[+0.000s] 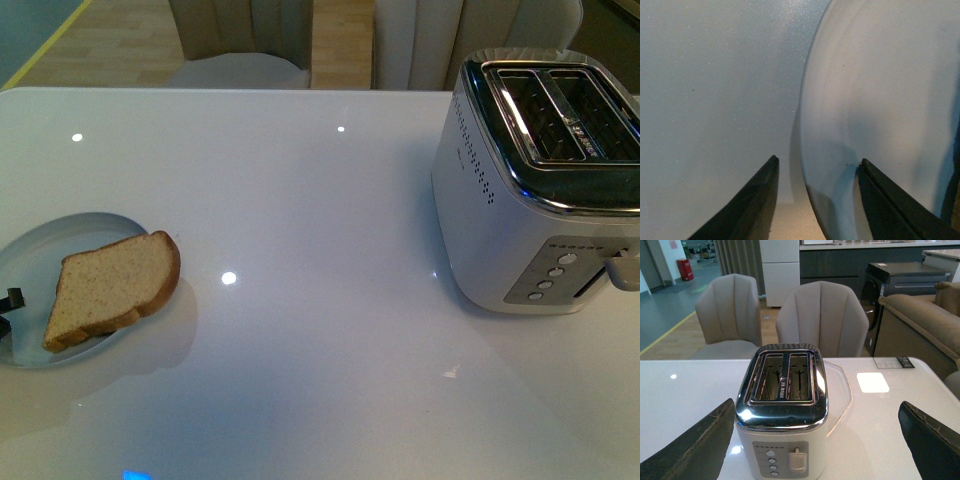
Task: Left arm holds plate, right arm toasts bread
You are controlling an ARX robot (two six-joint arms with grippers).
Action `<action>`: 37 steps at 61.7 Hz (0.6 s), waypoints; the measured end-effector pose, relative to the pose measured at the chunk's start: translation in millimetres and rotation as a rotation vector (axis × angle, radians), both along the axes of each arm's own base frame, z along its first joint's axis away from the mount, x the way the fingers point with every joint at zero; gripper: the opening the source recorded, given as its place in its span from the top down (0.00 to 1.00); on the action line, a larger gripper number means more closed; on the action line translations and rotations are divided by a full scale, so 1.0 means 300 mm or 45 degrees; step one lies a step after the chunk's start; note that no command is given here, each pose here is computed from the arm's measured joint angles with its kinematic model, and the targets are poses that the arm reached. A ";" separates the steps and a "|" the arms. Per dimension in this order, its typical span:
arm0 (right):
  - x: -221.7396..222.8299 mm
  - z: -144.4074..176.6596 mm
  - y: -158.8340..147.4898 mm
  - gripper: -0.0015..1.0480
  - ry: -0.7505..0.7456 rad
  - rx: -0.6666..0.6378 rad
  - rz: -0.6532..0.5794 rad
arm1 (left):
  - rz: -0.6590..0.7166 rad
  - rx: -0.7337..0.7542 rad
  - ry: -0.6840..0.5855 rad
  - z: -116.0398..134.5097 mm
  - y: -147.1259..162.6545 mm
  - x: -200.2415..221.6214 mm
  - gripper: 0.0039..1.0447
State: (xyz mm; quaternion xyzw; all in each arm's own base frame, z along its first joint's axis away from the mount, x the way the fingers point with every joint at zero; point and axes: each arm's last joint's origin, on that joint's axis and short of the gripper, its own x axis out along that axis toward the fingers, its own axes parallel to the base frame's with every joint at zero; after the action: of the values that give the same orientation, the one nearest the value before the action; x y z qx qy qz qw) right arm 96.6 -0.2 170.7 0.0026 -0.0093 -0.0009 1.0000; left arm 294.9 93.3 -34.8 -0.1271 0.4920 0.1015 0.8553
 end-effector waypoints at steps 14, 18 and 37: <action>0.000 0.000 0.000 0.08 0.000 0.000 0.000 | 0.070 -0.081 -0.015 0.003 0.008 0.013 0.96; 0.000 0.000 0.000 0.08 0.000 0.000 0.000 | 0.086 -0.108 -0.019 0.004 0.012 0.014 0.97; 0.000 0.000 0.000 0.08 0.000 0.000 0.000 | 0.196 -0.251 -0.008 0.009 0.044 0.002 0.97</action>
State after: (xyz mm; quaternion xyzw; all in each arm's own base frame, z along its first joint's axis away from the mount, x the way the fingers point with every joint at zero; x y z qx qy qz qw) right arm 96.6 -0.2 170.7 0.0026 -0.0093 -0.0009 1.0000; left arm 295.4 106.5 -32.1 -0.2483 0.4858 0.1176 0.8297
